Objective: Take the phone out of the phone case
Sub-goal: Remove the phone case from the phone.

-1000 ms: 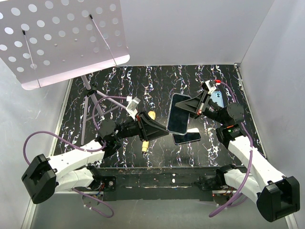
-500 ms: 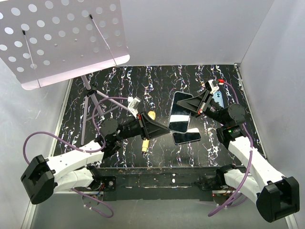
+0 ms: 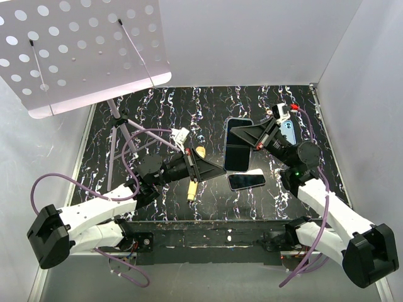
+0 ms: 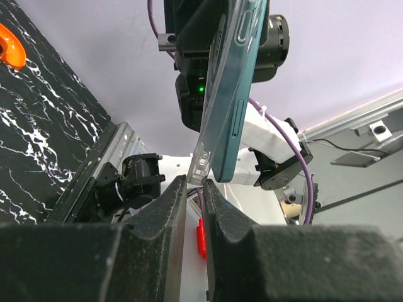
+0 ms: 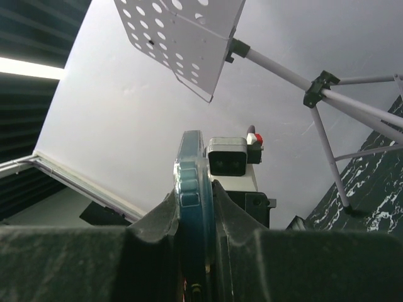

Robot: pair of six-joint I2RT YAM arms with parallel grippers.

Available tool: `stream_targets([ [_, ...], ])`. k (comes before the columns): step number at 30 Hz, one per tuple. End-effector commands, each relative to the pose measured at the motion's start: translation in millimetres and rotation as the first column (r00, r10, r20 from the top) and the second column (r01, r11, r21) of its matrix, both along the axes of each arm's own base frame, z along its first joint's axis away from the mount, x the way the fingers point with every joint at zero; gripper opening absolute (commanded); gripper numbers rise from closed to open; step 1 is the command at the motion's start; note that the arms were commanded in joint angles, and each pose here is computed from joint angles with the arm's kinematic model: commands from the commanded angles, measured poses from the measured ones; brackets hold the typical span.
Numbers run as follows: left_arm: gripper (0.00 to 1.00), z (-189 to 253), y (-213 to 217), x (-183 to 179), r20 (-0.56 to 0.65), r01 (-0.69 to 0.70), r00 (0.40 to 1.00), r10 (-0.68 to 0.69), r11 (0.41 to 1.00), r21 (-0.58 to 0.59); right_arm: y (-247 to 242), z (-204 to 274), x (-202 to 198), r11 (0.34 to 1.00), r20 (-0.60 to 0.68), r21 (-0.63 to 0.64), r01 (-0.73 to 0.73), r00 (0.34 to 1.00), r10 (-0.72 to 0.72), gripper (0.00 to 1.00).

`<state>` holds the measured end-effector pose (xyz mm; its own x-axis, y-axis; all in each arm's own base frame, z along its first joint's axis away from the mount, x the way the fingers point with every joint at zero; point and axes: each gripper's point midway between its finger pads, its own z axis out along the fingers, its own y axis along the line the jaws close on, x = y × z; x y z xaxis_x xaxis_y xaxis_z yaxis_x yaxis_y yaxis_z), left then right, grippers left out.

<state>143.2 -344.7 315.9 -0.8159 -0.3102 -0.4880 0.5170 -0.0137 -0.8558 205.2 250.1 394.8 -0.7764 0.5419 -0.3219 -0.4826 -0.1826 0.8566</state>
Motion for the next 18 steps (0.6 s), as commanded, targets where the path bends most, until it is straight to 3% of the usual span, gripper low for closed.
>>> stream_targets([
  [1,0.12,-49,14,66,-0.074,-0.322,0.938,0.338,0.932,0.165,-4,45,-57,0.968,0.077,0.163,-0.190,0.981,0.179,0.01],
  [4,0.15,-41,15,68,-0.054,-0.339,0.936,0.347,0.932,0.127,-3,38,-53,0.969,0.024,0.171,-0.176,0.984,0.174,0.01],
  [7,0.26,-32,6,66,-0.041,-0.299,0.952,0.305,0.949,0.101,3,30,-49,0.976,0.002,0.153,-0.157,0.987,0.159,0.01],
  [10,0.30,-30,2,67,-0.065,-0.290,0.953,0.294,0.954,0.072,13,28,-52,0.978,0.016,0.130,-0.165,0.986,0.164,0.01],
  [16,0.21,-15,0,65,-0.036,-0.278,0.960,0.278,0.960,-0.017,19,19,-52,0.986,0.017,0.095,-0.139,0.990,0.138,0.01],
  [18,0.10,-7,-1,60,0.013,-0.251,0.968,0.252,0.967,-0.051,19,15,-51,0.989,0.004,0.077,-0.123,0.992,0.124,0.01],
])
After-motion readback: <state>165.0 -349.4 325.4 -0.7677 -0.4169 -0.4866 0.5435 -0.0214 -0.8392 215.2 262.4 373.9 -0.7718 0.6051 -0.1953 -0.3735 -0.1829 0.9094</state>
